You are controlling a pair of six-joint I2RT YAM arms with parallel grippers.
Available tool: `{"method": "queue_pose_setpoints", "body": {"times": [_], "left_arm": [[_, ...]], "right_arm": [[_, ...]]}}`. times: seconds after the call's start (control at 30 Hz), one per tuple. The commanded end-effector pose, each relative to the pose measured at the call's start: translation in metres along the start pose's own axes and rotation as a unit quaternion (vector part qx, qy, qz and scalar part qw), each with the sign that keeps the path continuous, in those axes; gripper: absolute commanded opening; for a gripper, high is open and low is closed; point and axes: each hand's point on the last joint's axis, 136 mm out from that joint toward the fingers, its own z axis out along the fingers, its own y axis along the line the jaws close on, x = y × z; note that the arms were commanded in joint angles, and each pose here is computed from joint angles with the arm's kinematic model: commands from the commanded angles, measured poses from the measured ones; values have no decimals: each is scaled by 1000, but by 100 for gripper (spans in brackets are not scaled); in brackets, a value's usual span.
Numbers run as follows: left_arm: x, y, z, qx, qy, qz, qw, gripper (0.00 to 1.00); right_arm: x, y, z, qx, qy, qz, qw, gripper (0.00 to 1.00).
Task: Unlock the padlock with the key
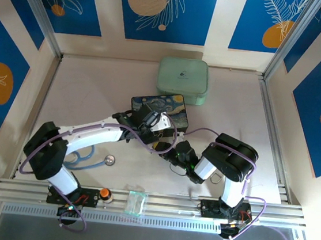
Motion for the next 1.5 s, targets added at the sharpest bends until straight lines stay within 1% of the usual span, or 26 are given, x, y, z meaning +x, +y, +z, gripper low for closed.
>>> {"method": "queue_pose_setpoints", "body": {"times": [0.0, 0.03, 0.13, 0.2, 0.23, 0.3, 0.33, 0.37, 0.5, 0.6, 0.67, 0.8, 0.9, 0.93, 1.0, 1.03, 1.1, 1.23, 1.3, 1.47], "left_arm": [[12, -2, 7, 9, 44, 55, 997, 89], [14, -2, 9, 6, 51, 56, 997, 88], [19, -3, 18, 1, 69, 72, 995, 81], [22, -7, 23, 9, 76, 85, 993, 72], [24, -8, 26, 11, 79, 89, 993, 64], [27, -12, 29, 20, 87, 90, 992, 61], [29, -13, 30, 21, 91, 91, 992, 57], [30, -14, 31, 24, 91, 93, 991, 54], [42, -21, 35, 33, 110, 102, 988, 53], [49, -27, 38, 42, 115, 105, 987, 52], [52, -29, 39, 44, 122, 107, 986, 51], [54, -34, 41, 53, 117, 111, 986, 50], [61, -41, 43, 67, 125, 117, 983, 48], [62, -43, 45, 70, 125, 120, 982, 48], [64, -48, 46, 80, 124, 125, 981, 48], [65, -51, 46, 87, 120, 130, 980, 48], [67, -54, 47, 91, 117, 132, 980, 48], [73, -58, 49, 94, 124, 141, 978, 48], [76, -61, 48, 103, 124, 145, 976, 48], [86, -63, 49, 96, 134, 145, 976, 47]], "right_arm": [[18, -54, -13, 93, 25, 27, 995, 0], [18, -55, -13, 93, 23, 30, 995, 0], [20, -56, -12, 97, 23, 34, 994, 0], [21, -57, -11, 102, 15, 40, 994, 0], [21, -58, -11, 103, 12, 43, 994, 0], [19, -58, -9, 103, 5, 52, 993, 0], [18, -57, -8, 100, 2, 56, 993, 0], [17, -58, -8, 100, -4, 60, 993, 0], [9, -61, -7, 110, -34, 87, 990, 0], [1, -55, -5, 99, -63, 111, 987, 0], [-2, -59, -3, 117, -73, 131, 982, 0], [-10, -49, 2, 107, -102, 129, 981, 0], [-16, -55, 4, 122, -120, 151, 974, 0], [-19, -57, 6, 117, -129, 160, 972, 0], [-30, -46, 10, 73, -147, 149, 975, 0], [-35, -47, 12, 62, -156, 154, 974, 0], [-39, -56, 15, 63, -161, 185, 968, 0], [-42, -50, 25, 40, -162, 184, 969, 0], [-45, -49, 22, 38, -168, 185, 968, 0], [-51, -54, 12, 54, -174, 181, 966, 0]]}}
